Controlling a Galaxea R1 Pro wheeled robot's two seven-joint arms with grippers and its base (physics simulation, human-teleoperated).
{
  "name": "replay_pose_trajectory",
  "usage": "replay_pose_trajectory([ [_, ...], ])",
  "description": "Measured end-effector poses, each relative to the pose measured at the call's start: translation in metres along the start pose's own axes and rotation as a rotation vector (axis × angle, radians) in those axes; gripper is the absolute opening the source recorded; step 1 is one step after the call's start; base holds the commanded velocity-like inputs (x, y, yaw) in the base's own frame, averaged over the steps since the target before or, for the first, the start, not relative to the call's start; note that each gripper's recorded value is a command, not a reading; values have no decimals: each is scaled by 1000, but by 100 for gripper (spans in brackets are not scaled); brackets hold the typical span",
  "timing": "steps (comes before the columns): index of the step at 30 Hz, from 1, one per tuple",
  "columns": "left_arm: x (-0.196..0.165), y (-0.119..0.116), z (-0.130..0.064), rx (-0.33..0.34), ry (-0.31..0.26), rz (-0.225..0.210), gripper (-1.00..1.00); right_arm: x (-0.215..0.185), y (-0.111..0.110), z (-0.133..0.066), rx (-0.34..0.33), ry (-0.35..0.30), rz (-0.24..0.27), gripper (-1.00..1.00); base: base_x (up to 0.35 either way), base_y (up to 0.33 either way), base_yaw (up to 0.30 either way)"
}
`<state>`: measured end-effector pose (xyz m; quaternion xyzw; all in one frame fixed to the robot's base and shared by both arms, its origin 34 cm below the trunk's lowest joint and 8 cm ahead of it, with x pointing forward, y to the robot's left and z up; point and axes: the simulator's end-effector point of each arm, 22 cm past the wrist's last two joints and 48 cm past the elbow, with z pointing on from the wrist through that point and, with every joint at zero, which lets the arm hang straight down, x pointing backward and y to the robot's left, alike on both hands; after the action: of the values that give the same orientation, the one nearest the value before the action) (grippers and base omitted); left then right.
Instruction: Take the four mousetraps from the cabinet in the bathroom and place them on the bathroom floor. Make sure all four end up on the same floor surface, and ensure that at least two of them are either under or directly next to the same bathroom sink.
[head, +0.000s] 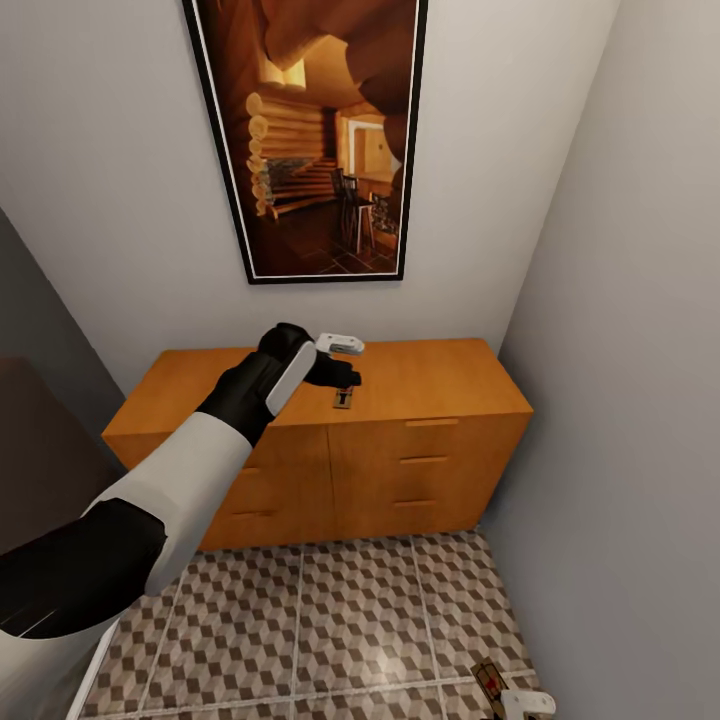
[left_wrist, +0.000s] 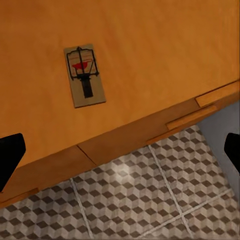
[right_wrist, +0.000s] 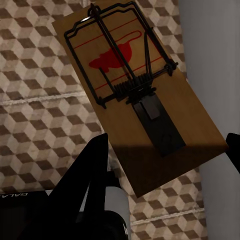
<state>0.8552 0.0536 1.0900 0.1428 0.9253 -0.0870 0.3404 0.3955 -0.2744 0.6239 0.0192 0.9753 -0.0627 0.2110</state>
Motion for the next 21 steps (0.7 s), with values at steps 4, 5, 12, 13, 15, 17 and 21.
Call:
replay_pose_trajectory([
  [4,1,-3,0,24,3,-19,100,0,0,0,0,0,0,-100,0,0,0],
  [5,1,-4,0,27,3,-21,100,0,0,0,0,0,0,-100,0,0,0],
  [12,2,5,0,18,4,-32,100,0,0,0,0,0,0,-100,0,0,0],
  [13,2,6,0,17,4,-32,100,0,0,0,0,0,0,-100,0,0,0],
  [15,2,9,0,11,4,-33,100,0,0,0,0,0,0,-100,0,0,0],
  [17,3,11,0,8,4,-34,100,0,0,0,0,0,0,-100,0,0,0],
  [21,2,13,0,0,2,-34,100,0,0,0,0,0,0,-100,0,0,0],
])
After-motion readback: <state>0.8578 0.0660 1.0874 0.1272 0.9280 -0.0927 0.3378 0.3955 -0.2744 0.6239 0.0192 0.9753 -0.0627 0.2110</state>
